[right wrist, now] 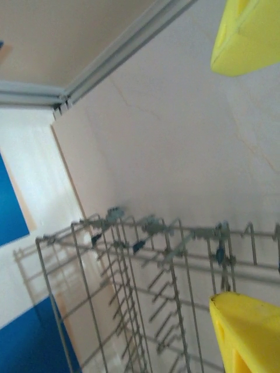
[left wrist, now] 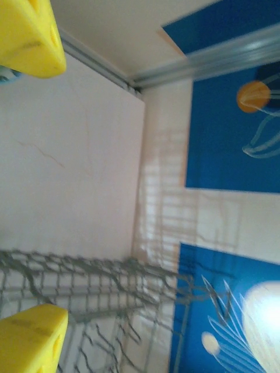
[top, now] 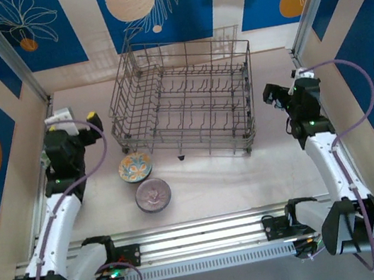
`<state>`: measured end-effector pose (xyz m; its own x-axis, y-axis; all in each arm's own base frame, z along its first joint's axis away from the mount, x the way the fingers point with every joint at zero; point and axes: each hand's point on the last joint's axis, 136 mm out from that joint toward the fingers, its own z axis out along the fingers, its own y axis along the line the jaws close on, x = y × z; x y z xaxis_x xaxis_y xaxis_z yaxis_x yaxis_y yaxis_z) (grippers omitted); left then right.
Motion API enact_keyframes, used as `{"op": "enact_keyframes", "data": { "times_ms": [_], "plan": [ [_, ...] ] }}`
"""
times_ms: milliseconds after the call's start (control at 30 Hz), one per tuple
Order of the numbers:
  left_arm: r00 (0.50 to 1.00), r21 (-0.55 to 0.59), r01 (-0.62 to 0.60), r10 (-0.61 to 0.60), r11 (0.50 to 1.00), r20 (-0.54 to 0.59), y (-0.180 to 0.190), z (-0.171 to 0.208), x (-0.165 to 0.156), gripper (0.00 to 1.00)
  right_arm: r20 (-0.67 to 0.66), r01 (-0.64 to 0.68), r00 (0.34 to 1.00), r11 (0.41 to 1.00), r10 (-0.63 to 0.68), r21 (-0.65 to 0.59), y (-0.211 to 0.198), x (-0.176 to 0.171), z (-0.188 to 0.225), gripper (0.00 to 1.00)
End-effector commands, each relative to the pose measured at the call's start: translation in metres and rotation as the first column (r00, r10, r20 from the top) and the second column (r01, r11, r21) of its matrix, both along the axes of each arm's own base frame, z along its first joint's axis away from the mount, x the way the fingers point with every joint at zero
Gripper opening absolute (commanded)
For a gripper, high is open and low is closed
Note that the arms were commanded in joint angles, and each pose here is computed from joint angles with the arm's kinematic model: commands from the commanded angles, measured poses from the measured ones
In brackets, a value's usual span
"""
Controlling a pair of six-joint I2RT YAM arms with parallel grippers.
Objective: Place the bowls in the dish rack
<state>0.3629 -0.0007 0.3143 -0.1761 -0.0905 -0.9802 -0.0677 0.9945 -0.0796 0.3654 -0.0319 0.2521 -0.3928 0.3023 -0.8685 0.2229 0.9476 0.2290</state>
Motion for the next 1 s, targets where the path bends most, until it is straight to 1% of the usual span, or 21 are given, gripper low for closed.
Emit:
{"op": "enact_keyframes", "data": {
  "times_ms": [0,67,167,300,433,533,667,800,967],
  "plan": [
    [0.963,-0.076,0.164,-0.176,0.984,-0.205,-0.030,-0.017,-0.001,0.99,-0.258,-0.122,0.959,0.993,0.120,0.011,0.031,-0.016,-0.032,0.95],
    [0.936,-0.113,0.222,-0.244,0.969,-0.252,-0.042,-0.012,0.008,0.99,-0.318,-0.146,0.939,0.989,0.132,-0.023,0.040,-0.016,-0.035,0.95],
    [0.899,-0.169,0.275,-0.315,0.946,-0.304,-0.056,-0.013,0.025,0.99,-0.371,-0.160,0.919,0.986,0.136,-0.036,0.049,-0.017,-0.037,0.95],
    [0.860,-0.242,0.279,-0.354,0.929,-0.368,-0.065,-0.027,0.042,0.99,-0.427,-0.159,0.896,0.986,0.124,-0.047,0.055,-0.019,-0.038,0.95],
    [0.795,-0.325,0.334,-0.450,0.885,-0.406,-0.087,-0.037,0.050,0.99,-0.487,-0.124,0.870,0.991,0.082,-0.053,0.052,-0.022,-0.047,0.95],
    [0.763,-0.343,0.359,-0.485,0.868,-0.428,-0.100,-0.045,0.050,0.99,-0.507,-0.107,0.859,0.993,0.069,-0.045,0.051,-0.026,-0.052,0.95],
    [0.736,-0.371,0.386,-0.525,0.844,-0.427,-0.114,-0.048,0.045,0.99,-0.506,-0.100,0.859,0.995,0.072,-0.027,0.052,-0.029,-0.050,0.95],
    [0.702,-0.386,0.423,-0.566,0.820,-0.432,-0.135,-0.051,0.039,0.99,-0.507,-0.103,0.859,0.994,0.075,-0.028,0.052,-0.032,-0.042,0.95],
    [0.665,-0.409,0.439,-0.596,0.800,-0.450,-0.157,-0.056,0.028,0.99,-0.487,-0.096,0.870,0.995,0.073,-0.022,0.049,-0.040,-0.031,0.95]
  ]
}}
